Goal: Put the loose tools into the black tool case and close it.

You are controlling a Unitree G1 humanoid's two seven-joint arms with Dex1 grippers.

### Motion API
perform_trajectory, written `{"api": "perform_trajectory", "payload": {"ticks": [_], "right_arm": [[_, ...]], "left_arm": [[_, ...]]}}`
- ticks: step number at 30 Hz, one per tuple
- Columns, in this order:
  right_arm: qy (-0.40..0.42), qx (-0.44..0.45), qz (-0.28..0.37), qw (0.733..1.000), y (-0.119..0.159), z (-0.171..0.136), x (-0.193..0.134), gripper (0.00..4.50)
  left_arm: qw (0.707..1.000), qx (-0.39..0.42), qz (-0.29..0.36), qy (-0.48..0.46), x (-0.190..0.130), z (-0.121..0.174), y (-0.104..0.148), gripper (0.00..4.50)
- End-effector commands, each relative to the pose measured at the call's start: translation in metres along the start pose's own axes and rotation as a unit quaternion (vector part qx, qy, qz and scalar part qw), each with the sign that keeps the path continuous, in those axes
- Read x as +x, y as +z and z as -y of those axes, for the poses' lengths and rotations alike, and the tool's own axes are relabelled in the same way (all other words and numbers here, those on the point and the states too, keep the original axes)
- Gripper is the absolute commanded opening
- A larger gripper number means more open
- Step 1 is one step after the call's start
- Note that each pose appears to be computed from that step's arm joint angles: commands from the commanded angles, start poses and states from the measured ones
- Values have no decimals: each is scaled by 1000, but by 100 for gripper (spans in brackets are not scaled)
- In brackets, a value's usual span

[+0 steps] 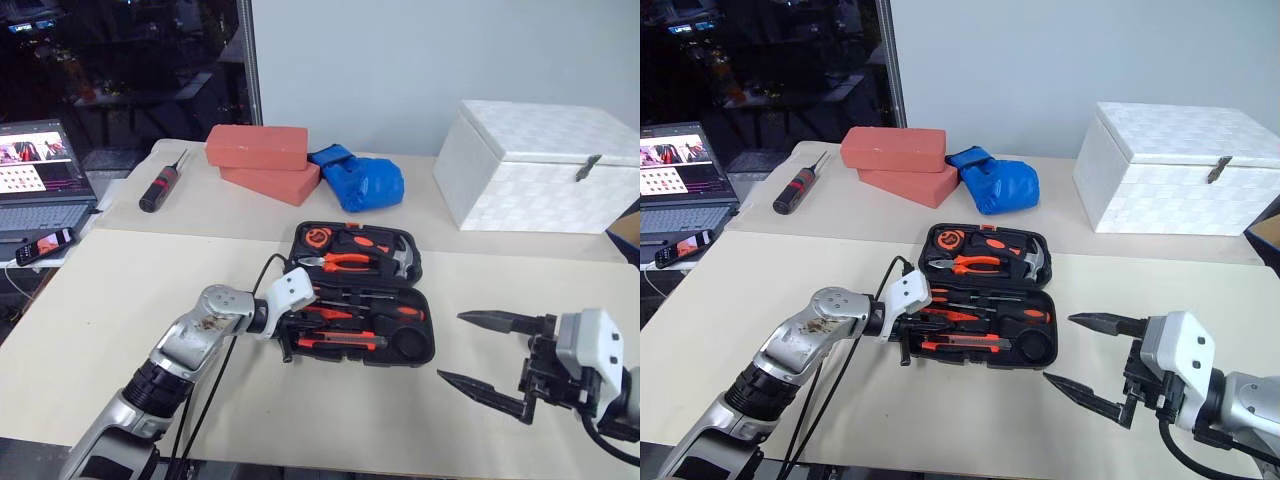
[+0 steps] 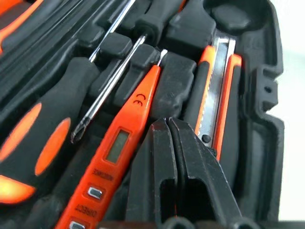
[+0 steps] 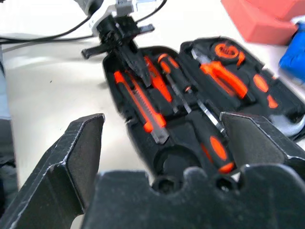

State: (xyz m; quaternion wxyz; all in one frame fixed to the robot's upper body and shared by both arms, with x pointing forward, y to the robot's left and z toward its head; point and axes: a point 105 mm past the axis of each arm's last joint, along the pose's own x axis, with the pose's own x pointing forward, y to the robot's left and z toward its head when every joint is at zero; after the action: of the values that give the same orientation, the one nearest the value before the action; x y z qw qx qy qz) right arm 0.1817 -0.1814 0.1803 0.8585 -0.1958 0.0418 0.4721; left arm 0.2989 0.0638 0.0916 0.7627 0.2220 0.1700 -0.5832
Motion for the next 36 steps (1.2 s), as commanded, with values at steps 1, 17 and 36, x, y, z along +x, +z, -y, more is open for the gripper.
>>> {"api": "perform_trajectory", "payload": {"ticks": [1, 17, 36], "right_arm": [[-14, -16, -2, 1000, 6, 1, -6, 450], [-229, 59, -258, 937, -78, 61, -61, 450], [-264, 171, -353, 881, -145, 110, -66, 154]], "left_arm": [[1000, 16, -10, -7, 8, 6, -16, 12], [967, 2, 228, -114, -63, 34, 91, 283], [965, 12, 230, -127, -54, 43, 98, 450]]}}
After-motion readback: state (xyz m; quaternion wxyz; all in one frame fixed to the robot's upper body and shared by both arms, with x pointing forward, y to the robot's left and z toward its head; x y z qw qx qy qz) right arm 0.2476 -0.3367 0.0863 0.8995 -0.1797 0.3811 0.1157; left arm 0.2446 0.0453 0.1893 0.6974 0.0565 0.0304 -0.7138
